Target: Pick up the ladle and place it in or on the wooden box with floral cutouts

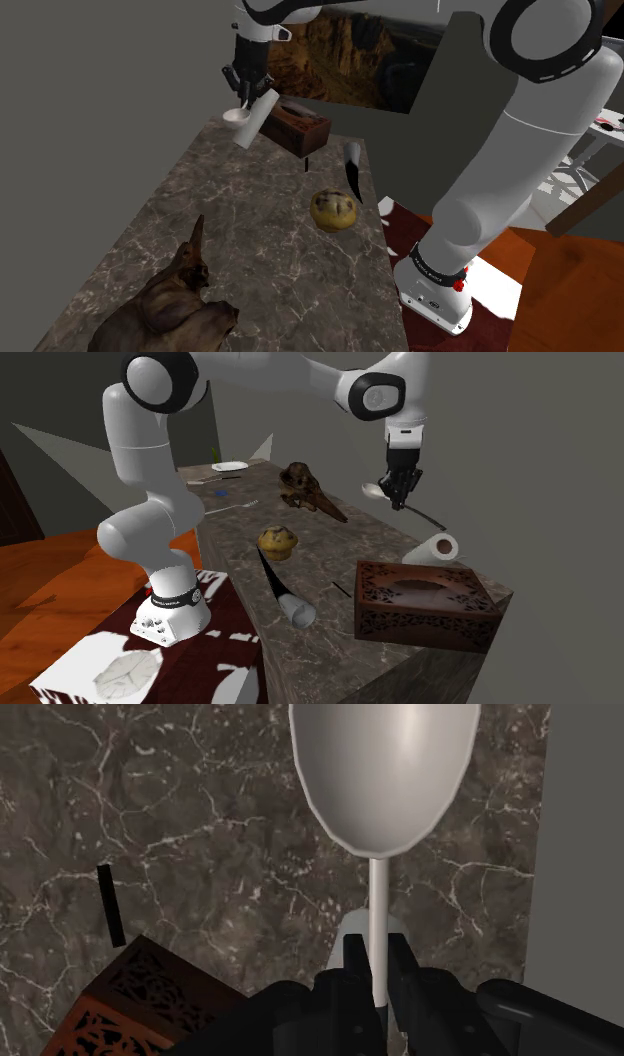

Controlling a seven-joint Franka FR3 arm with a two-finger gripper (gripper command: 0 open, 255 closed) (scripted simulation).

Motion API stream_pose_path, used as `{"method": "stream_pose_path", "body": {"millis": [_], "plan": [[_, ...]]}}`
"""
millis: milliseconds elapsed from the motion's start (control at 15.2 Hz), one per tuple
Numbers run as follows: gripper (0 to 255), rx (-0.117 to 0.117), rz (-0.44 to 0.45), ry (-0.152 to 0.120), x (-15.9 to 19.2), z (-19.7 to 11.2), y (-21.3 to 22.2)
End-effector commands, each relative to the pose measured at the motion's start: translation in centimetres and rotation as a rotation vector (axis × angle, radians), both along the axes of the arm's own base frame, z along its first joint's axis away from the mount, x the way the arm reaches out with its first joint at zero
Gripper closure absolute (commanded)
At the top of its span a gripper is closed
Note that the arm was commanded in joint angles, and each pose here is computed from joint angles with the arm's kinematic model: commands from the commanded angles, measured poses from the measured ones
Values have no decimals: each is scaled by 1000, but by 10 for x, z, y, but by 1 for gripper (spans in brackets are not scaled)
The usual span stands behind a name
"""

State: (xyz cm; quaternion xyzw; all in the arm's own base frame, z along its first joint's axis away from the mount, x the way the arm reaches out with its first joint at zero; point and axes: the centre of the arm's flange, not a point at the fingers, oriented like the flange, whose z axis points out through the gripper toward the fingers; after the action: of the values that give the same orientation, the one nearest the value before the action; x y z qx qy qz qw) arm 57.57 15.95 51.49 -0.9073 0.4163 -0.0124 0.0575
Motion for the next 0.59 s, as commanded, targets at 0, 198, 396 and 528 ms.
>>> {"method": "stream_pose_path", "body": {"millis": [0, 198, 396, 528], "plan": [[255, 0, 1, 0, 1, 2, -28], [255, 0, 1, 0, 8, 3, -67], [255, 0, 1, 0, 16, 4, -106], [255, 0, 1, 0, 21, 5, -132]]}}
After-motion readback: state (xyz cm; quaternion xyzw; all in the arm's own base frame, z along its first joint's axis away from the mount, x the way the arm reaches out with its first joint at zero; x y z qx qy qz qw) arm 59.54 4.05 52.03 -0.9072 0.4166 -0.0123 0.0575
